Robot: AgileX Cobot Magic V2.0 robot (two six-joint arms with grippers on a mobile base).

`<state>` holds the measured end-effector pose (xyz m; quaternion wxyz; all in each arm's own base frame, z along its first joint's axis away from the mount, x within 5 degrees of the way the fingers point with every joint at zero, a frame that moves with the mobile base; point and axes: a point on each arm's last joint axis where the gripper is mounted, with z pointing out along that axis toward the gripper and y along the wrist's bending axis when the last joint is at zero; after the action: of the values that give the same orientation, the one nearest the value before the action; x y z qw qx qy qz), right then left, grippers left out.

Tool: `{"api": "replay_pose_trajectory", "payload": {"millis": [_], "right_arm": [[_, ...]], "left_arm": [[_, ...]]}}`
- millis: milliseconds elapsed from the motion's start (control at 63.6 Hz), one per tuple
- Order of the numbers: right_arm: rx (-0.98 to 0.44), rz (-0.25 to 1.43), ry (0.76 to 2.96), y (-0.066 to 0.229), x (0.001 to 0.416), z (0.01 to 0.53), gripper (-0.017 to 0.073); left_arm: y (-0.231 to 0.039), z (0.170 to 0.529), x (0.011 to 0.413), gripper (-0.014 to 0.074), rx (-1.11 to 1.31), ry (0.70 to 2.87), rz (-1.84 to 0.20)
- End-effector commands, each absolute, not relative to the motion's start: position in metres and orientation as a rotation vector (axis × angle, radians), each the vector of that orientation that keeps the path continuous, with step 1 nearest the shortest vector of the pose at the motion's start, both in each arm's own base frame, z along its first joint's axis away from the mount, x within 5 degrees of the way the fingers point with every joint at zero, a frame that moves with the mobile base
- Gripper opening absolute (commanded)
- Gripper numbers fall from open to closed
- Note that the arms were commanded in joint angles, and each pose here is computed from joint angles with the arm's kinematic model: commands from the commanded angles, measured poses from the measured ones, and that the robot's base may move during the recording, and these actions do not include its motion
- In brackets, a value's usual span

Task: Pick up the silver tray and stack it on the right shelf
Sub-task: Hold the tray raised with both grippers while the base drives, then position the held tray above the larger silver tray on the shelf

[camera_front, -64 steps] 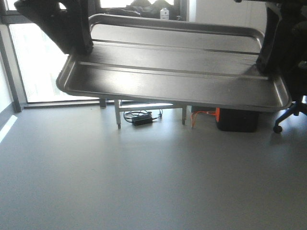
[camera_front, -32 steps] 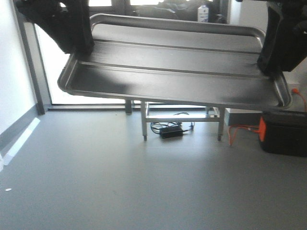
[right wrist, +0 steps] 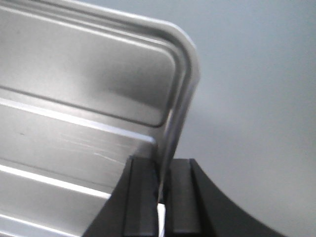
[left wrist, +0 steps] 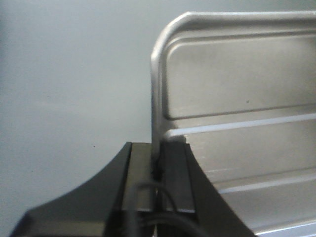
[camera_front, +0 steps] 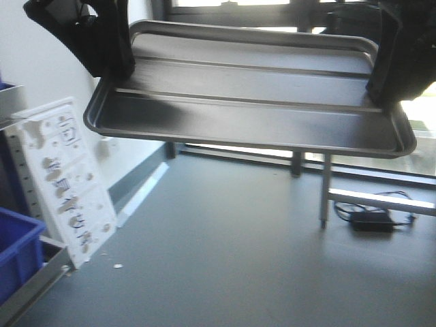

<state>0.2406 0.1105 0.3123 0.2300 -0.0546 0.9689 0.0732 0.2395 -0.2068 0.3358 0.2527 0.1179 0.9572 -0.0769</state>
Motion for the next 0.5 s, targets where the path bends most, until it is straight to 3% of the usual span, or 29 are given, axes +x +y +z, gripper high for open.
{"api": "replay_pose_trajectory", "payload": {"millis": [0,487], "right_arm": [[-0.199,0.191,2.576,0.1074,0.2400,0.3310,0.0057],[-0.199,0.191,2.575,0.1074,0.2400,0.3310,0.0057]], "left_arm": [[-0.2016,0.3605,0.2370,-0.0094,0.323,2.498,-0.243],[-0.2018,0.3605,0.2370,-0.0094,0.322,2.498,-0.247]]}}
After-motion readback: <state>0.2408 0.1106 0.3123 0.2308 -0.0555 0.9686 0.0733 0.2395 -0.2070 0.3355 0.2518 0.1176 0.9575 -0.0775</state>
